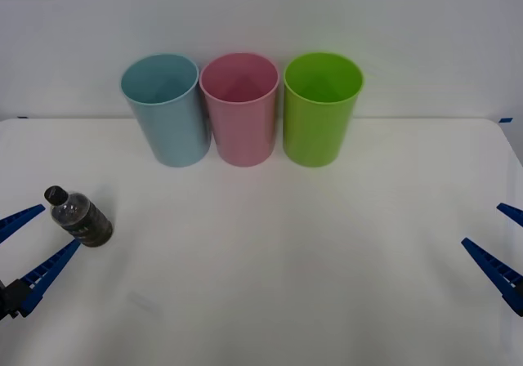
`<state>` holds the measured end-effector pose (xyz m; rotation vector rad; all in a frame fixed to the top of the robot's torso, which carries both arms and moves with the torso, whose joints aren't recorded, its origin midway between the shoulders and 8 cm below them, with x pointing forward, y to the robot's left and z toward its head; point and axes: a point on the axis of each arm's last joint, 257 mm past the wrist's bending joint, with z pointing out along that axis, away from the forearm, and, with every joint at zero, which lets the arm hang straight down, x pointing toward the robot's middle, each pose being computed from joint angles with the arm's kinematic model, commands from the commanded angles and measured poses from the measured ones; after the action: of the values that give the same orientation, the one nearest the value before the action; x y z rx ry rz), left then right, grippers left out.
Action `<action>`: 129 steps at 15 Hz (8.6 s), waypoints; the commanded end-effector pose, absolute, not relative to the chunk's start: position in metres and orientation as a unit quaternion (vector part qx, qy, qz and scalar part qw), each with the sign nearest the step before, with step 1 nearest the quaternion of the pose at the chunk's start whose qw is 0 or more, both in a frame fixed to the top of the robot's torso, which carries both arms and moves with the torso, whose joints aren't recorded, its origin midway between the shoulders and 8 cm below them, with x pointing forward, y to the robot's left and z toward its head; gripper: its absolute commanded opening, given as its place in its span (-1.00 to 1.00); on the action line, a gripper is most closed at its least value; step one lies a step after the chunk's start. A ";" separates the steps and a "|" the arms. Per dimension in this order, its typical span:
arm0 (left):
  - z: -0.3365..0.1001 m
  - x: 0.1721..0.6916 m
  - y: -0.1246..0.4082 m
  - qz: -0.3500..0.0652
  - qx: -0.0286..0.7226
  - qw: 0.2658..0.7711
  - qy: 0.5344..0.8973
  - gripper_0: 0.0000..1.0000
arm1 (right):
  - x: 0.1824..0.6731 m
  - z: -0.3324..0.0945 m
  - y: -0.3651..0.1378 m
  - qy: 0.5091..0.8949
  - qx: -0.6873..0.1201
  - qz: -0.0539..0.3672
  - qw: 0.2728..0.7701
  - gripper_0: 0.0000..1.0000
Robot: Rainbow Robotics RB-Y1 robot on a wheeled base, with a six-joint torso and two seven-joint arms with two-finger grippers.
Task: Grasp the object on the table and drop it into the matching bin: aluminum can to the light blue bin, PET bottle to the pink bin.
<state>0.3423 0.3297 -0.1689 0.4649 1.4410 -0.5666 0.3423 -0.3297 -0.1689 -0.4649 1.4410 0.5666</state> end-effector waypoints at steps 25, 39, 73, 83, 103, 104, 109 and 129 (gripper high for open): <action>-0.236 0.358 0.414 -0.107 0.098 0.667 0.731 1.00 | 0.342 -0.169 -0.330 0.645 -0.208 0.253 0.691 1.00; -0.297 0.405 0.411 -0.111 0.084 0.635 0.759 1.00 | 0.342 -0.169 -0.330 0.645 -0.208 0.253 0.691 1.00; -0.296 0.473 0.372 -0.105 0.072 0.658 0.743 -1.00 | 0.342 -0.169 -0.330 0.645 -0.208 0.253 0.691 1.00; -0.264 0.436 0.391 -0.125 0.085 0.673 0.724 -1.00 | 0.342 -0.169 -0.330 0.645 -0.208 0.253 0.691 1.00; -0.036 0.492 0.267 -0.243 0.131 0.770 0.575 -1.00 | 0.342 -0.169 -0.330 0.645 -0.208 0.253 0.691 1.00; -0.031 0.498 0.259 -0.245 0.130 0.771 0.573 -1.00 | 0.342 -0.169 -0.330 0.645 -0.208 0.253 0.691 1.00; -0.008 0.535 0.205 -0.258 0.122 0.773 0.567 -1.00 | 0.342 -0.169 -0.330 0.645 -0.208 0.253 0.691 1.00; 0.022 0.672 0.083 -0.267 0.165 0.738 0.598 -1.00 | 0.342 -0.169 -0.330 0.645 -0.208 0.253 0.691 1.00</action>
<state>0.6713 0.0860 0.0220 0.3568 1.3109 -0.5883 0.3423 -0.3297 -0.1689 -0.4649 1.4409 0.5666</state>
